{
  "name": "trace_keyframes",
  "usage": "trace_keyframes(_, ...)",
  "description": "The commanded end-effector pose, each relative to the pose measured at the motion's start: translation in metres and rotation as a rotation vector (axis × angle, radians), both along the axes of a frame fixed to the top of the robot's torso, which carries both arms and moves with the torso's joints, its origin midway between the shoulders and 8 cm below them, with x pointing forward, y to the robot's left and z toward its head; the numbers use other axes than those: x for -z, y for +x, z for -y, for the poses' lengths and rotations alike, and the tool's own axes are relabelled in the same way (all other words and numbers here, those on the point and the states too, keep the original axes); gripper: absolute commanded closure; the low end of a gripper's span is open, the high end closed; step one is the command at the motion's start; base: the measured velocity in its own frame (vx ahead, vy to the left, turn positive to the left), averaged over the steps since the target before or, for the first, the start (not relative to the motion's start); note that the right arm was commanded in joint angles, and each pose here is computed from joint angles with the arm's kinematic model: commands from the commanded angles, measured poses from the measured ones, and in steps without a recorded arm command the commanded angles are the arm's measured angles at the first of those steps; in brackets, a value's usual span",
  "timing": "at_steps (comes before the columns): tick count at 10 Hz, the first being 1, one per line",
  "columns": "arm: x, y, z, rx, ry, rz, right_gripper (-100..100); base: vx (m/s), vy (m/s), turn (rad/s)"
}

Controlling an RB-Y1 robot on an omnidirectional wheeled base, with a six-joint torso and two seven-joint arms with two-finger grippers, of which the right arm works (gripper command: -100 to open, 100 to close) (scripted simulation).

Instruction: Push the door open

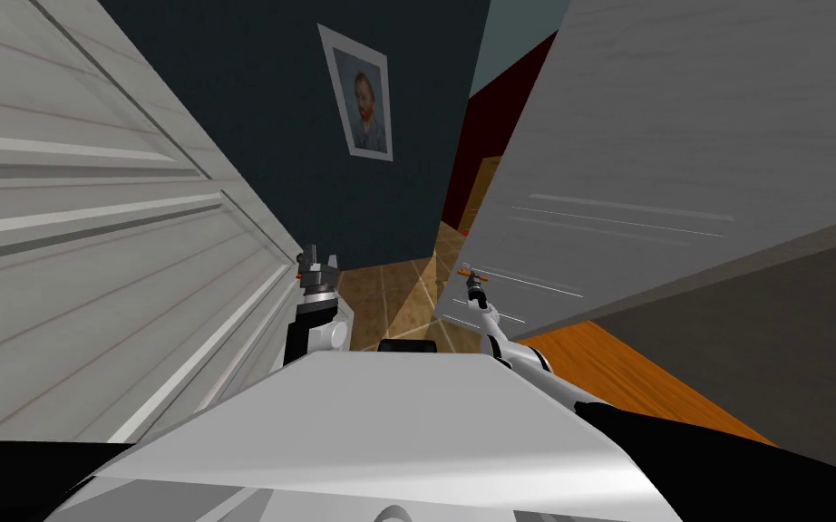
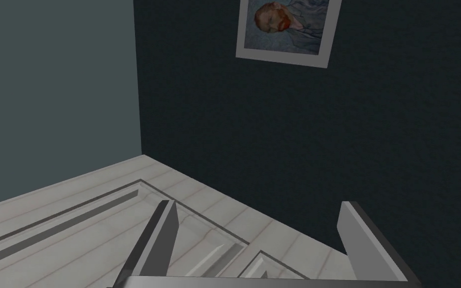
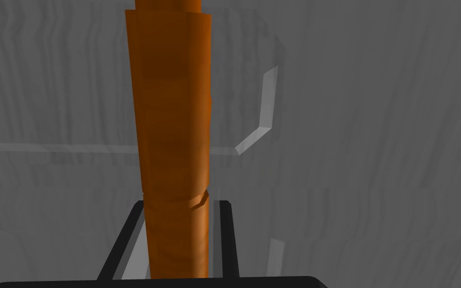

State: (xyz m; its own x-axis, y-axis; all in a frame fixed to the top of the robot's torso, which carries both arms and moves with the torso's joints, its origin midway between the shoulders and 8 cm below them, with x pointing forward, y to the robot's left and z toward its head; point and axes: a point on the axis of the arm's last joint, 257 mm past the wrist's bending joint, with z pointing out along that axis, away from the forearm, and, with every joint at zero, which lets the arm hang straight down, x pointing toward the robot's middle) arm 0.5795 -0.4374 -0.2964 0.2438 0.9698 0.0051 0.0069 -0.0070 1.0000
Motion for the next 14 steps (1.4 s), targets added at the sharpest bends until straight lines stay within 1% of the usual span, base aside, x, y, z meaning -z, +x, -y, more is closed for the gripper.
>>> trace_keyframes(1,-0.004,-0.003,0.015,0.026,-0.006,0.007,100,0.181,0.033,-0.05)
trace_keyframes(3,-0.004,-0.008,0.027,0.05,-0.006,0.006,100,0.206,0.058,-0.063)
trace_keyframes(4,-0.004,-0.008,0.027,0.05,-0.006,0.006,100,0.117,0.033,-0.031)
trace_keyframes(5,-0.003,-0.013,0.04,0.076,-0.006,0.006,100,0.189,0.046,-0.066)
trace_keyframes(7,-0.003,-0.019,0.053,0.102,-0.006,0.006,100,0.226,0.049,-0.084)
trace_keyframes(8,-0.003,-0.019,0.053,0.102,-0.006,0.006,100,0.126,0.034,-0.035)
trace_keyframes(9,-0.003,-0.024,0.063,0.121,-0.006,0.005,100,0.138,0.054,-0.058)
trace_keyframes(11,-0.003,-0.03,0.076,0.148,-0.006,0.005,100,0.213,0.065,-0.072)
trace_keyframes(12,-0.003,-0.033,0.083,0.16,-0.007,0.005,100,0.193,0.064,-0.072)
trace_keyframes(13,-0.003,-0.033,0.083,0.16,-0.007,0.005,100,0.126,0.049,-0.053)
trace_keyframes(14,-0.003,-0.038,0.092,0.179,-0.007,0.005,100,0.146,0.039,-0.046)
